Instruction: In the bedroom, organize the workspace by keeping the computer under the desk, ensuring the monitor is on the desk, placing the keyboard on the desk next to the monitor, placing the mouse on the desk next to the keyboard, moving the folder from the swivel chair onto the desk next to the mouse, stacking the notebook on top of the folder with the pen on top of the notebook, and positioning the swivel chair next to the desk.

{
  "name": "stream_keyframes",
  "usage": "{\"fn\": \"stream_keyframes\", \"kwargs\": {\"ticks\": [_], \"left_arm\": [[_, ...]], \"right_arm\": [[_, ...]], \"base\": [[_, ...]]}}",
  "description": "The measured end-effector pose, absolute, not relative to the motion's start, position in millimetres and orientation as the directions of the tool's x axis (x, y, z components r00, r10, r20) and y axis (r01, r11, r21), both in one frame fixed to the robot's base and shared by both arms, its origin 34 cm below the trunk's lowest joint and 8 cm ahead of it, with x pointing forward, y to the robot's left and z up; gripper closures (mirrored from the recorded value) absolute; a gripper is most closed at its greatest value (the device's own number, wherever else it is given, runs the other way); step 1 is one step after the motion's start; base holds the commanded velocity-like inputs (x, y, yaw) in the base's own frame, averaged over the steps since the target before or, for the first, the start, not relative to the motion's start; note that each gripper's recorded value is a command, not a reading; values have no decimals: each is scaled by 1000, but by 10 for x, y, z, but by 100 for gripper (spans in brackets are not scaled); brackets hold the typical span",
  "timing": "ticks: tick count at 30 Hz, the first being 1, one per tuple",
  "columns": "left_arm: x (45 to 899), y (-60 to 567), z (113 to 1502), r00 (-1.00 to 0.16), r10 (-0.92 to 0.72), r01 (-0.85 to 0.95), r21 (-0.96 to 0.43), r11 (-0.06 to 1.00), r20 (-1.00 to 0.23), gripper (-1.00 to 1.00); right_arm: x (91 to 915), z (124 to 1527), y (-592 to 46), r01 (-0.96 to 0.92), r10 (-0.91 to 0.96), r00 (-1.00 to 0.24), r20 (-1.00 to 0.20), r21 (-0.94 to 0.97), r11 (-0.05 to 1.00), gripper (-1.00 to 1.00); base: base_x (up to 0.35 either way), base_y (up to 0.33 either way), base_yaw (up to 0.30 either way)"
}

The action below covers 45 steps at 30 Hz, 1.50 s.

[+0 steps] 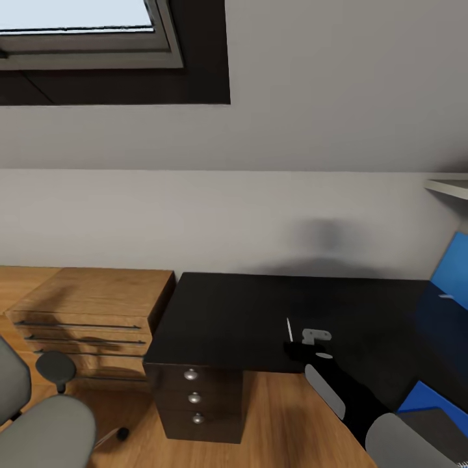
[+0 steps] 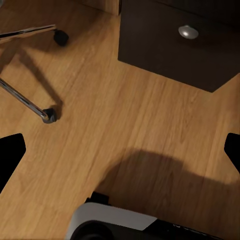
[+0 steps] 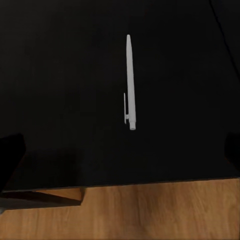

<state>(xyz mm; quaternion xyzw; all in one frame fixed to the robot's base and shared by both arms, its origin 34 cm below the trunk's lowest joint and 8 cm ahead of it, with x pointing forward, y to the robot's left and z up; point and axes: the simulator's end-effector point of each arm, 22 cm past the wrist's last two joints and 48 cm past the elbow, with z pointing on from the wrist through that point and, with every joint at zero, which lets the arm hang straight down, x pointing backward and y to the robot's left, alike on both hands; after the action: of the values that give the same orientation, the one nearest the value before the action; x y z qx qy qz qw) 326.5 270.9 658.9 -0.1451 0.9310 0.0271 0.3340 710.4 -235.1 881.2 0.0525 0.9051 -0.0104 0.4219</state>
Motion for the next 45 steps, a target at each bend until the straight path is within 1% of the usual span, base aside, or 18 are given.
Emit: {"fn": "stream_keyframes", "kwargs": {"ticks": [13, 17, 28, 39, 45], "left_arm": [[3264, 2718, 6590, -735, -252, -289, -45, 956, -630, -100], [3265, 2720, 6588, -735, -252, -289, -45, 956, -630, -100], [3264, 2724, 6587, -735, -252, -290, -45, 956, -629, -100], [3262, 2720, 6586, -735, -254, -292, -44, 955, -629, -100], [3260, 2731, 6586, -735, -254, -294, -42, 955, -629, -100]], "right_arm": [[7089, 8793, -2357, 105, 85, -643, -761, 22, 994, -100], [7088, 8785, -2355, 105, 85, -645, -760, 22, 994, -100], [7060, 8739, -2363, 103, 80, -659, -748, 16, 995, -100], [6909, 8584, -2326, 80, 56, -740, -670, -5, 997, -100], [6956, 8624, -2391, 92, 65, -763, -643, -7, 996, -100]], "base": [[267, 0, 0], [146, 0, 0], [34, 0, 0], [2, 0, 0], [0, 0, 0]]}}
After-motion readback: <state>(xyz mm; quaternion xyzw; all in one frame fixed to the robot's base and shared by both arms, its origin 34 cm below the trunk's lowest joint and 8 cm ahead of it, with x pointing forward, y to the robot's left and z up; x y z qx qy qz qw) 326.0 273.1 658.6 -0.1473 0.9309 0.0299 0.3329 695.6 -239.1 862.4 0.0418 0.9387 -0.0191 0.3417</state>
